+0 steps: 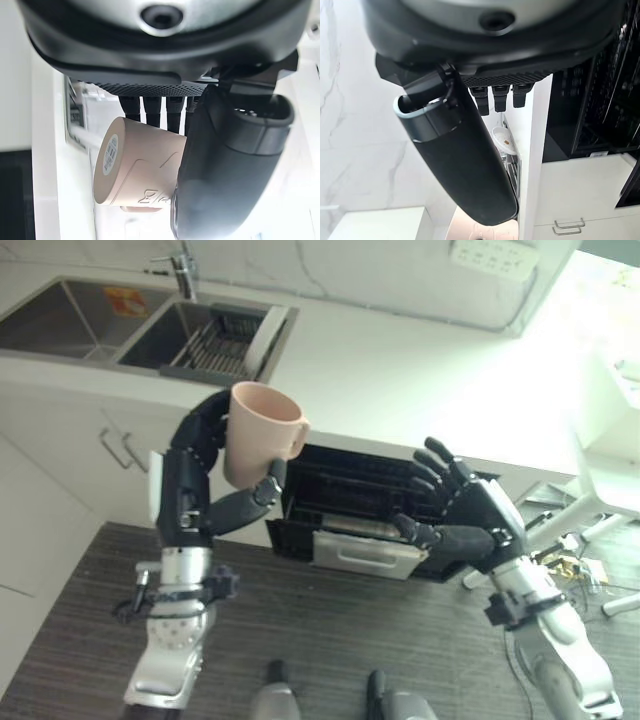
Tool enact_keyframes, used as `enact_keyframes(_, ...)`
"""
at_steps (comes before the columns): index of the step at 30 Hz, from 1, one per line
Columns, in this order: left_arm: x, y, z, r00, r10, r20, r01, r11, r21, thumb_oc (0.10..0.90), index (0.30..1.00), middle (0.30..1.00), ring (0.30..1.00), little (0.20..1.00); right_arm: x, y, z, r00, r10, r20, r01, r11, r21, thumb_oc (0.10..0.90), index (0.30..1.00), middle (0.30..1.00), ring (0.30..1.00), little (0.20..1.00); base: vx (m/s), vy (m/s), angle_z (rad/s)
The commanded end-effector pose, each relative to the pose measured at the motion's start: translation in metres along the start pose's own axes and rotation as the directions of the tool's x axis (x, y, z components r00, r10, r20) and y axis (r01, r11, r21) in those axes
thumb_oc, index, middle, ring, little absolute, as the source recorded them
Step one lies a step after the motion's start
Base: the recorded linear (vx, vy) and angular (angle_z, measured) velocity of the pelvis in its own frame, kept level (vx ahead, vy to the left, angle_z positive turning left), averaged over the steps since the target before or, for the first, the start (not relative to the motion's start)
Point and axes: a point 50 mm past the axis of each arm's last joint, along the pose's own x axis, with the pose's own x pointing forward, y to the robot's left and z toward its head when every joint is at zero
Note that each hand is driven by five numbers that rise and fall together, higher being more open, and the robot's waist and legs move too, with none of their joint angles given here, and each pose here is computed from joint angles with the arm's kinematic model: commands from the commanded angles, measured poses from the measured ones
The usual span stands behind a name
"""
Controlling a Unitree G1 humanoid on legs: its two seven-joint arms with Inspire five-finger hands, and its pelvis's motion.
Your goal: Place the dishes in the dishwasher.
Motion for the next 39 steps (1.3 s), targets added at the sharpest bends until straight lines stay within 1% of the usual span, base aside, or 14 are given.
enact_keyframes(1,0.023,-0.019,0.038,0.954,-0.079,0.289,0.091,0.996,-0.027,0.400,0.300,0.300,0.300,0.300,0.022,0.011,0.044,0.961,0.094,0.261,-0.109,0.993,0.042,0.800,0.900,0.900,0.900,0.900,0.03,-0.061,0.12)
enact_keyframes(3,0.023,-0.027,0.036,0.953,-0.104,0.285,0.113,0.993,-0.018,0.400,0.300,0.300,0.300,0.300,0.026,0.011,0.042,0.960,0.099,0.262,-0.123,0.989,0.078,0.800,0.900,0.900,0.900,0.900,0.03,0.064,0.01)
enact_keyframes(7,0.028,-0.040,0.026,0.952,-0.132,0.275,0.127,0.991,0.036,0.400,0.300,0.300,0.300,0.300,0.030,0.015,0.037,0.961,0.103,0.255,-0.155,0.969,0.193,0.800,0.900,0.900,0.900,0.900,0.04,0.102,-0.01)
enact_keyframes(10,0.029,-0.045,0.023,0.946,-0.159,0.284,0.146,0.987,0.065,0.400,0.300,0.300,0.300,0.300,0.031,0.018,0.032,0.966,0.112,0.233,-0.167,0.958,0.232,0.800,0.900,0.900,0.900,0.900,0.08,0.107,0.08)
enact_keyframes(13,0.029,-0.054,0.025,0.921,-0.211,0.329,0.177,0.976,0.130,0.400,0.300,0.300,0.300,0.300,0.033,0.022,0.029,0.964,0.122,0.236,-0.185,0.946,0.268,0.800,0.900,0.900,0.900,0.900,0.03,0.067,0.13)
enact_keyframes(15,0.030,-0.057,0.024,0.911,-0.238,0.338,0.203,0.970,0.135,0.400,0.300,0.300,0.300,0.300,0.035,0.025,0.026,0.965,0.119,0.235,-0.186,0.939,0.289,0.800,0.900,0.900,0.900,0.900,0.03,0.052,0.02)
enact_keyframes(21,0.032,-0.064,0.026,0.894,-0.287,0.345,0.262,0.958,0.119,0.400,0.300,0.300,0.300,0.300,0.040,0.029,0.021,0.965,0.121,0.231,-0.194,0.925,0.327,0.800,0.900,0.900,0.900,0.900,0.01,0.013,-0.03)
enact_keyframes(23,0.032,-0.065,0.027,0.887,-0.303,0.348,0.282,0.953,0.110,0.400,0.300,0.300,0.300,0.300,0.041,0.027,0.021,0.968,0.110,0.226,-0.180,0.930,0.319,0.800,0.900,0.900,0.900,0.900,0.00,0.000,0.00)
enact_keyframes(29,0.030,-0.068,0.029,0.876,-0.335,0.346,0.327,0.941,0.081,0.400,0.300,0.300,0.300,0.300,0.043,0.020,0.026,0.969,0.085,0.234,-0.141,0.962,0.234,0.800,0.900,0.900,0.900,0.900,0.02,-0.003,-0.05)
enact_keyframes(36,0.030,-0.067,0.031,0.878,-0.334,0.343,0.334,0.941,0.060,0.400,0.300,0.300,0.300,0.300,0.044,0.018,0.028,0.971,0.080,0.227,-0.131,0.966,0.223,0.800,0.900,0.900,0.900,0.900,0.02,-0.001,-0.01)
enact_keyframes(38,0.029,-0.068,0.030,0.878,-0.343,0.334,0.343,0.937,0.060,0.400,0.300,0.300,0.300,0.300,0.046,0.021,0.028,0.965,0.111,0.237,-0.173,0.950,0.260,0.800,0.900,0.900,0.900,0.900,0.00,0.000,0.00)
enact_keyframes(39,0.029,-0.070,0.029,0.876,-0.349,0.332,0.349,0.935,0.060,0.400,0.300,0.300,0.300,0.300,0.047,0.026,0.028,0.957,0.142,0.252,-0.226,0.910,0.349,0.800,0.900,0.900,0.900,0.900,0.00,0.000,0.00)
